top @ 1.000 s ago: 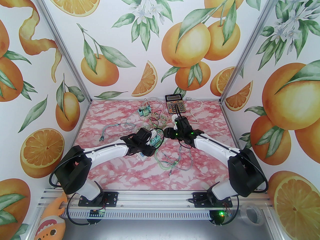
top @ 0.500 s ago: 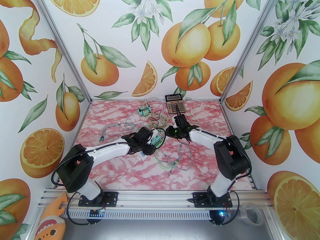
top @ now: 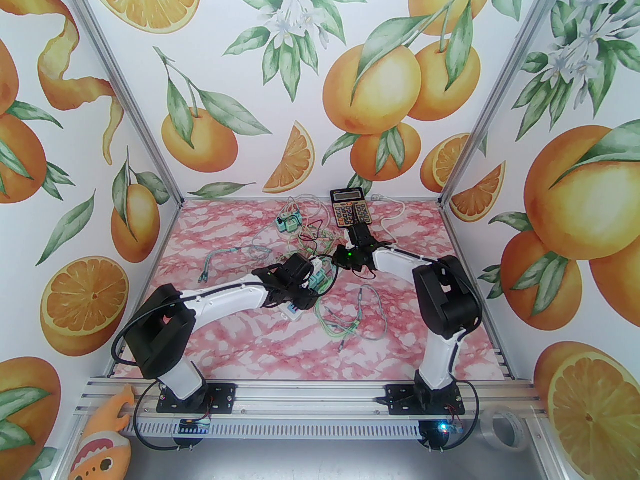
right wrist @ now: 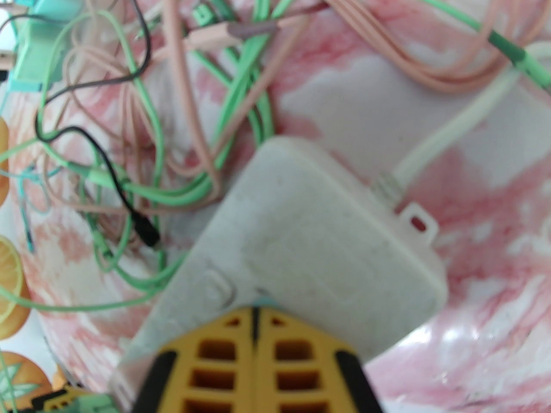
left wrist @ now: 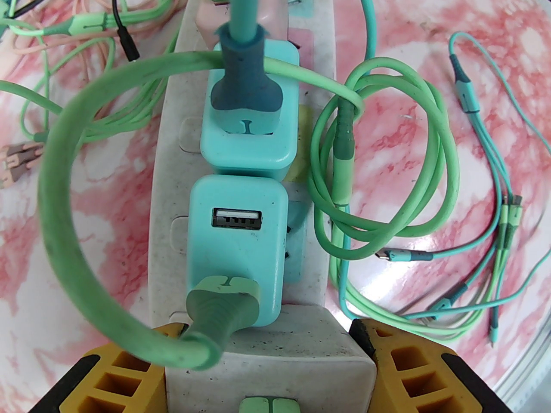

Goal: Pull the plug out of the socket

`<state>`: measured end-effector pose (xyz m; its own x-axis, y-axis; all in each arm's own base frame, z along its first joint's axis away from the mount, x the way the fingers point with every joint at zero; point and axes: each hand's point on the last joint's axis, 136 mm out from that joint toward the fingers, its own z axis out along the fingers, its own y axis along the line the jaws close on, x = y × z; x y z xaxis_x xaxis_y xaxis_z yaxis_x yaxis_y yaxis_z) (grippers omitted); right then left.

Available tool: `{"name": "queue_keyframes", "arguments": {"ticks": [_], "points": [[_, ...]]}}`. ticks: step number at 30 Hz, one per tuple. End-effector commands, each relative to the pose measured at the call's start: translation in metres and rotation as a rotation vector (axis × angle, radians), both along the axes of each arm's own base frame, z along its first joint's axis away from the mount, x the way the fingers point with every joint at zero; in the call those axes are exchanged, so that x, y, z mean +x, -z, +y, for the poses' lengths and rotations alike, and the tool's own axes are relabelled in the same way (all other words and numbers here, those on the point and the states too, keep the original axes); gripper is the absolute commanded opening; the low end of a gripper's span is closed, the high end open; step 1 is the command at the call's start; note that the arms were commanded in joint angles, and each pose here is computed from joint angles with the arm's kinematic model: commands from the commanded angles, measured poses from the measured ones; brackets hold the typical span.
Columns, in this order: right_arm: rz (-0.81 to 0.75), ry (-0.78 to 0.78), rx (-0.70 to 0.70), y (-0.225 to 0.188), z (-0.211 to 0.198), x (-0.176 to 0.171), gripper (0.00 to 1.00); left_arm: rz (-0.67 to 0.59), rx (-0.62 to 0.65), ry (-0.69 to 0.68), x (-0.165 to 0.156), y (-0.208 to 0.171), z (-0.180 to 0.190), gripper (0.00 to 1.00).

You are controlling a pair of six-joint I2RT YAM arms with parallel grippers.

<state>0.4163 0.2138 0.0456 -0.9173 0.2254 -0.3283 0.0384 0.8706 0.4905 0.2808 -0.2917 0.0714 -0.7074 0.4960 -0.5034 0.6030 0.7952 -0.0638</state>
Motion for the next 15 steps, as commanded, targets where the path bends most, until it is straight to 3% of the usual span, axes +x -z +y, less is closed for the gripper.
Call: {"name": "queue_keyframes", "arguments": {"ticks": [1,7,11,15], "points": [[0.108,0.001,-0.148,0.041,-0.023,-0.022,0.0,-0.02,-0.095,-0.033,0.012,-0.029,-0.011,0.39],[0.118,-0.017,-0.178,0.045,-0.027,-0.026,0.0,-0.06,-0.118,-0.034,0.012,-0.039,-0.011,0.36],[0.115,-0.02,-0.209,0.046,-0.03,-0.028,0.0,-0.19,0.032,0.001,0.008,-0.041,-0.007,0.35],[0.115,-0.022,-0.228,0.047,-0.034,-0.03,0.0,-0.22,0.059,-0.008,0.003,-0.04,-0.004,0.34]]}}
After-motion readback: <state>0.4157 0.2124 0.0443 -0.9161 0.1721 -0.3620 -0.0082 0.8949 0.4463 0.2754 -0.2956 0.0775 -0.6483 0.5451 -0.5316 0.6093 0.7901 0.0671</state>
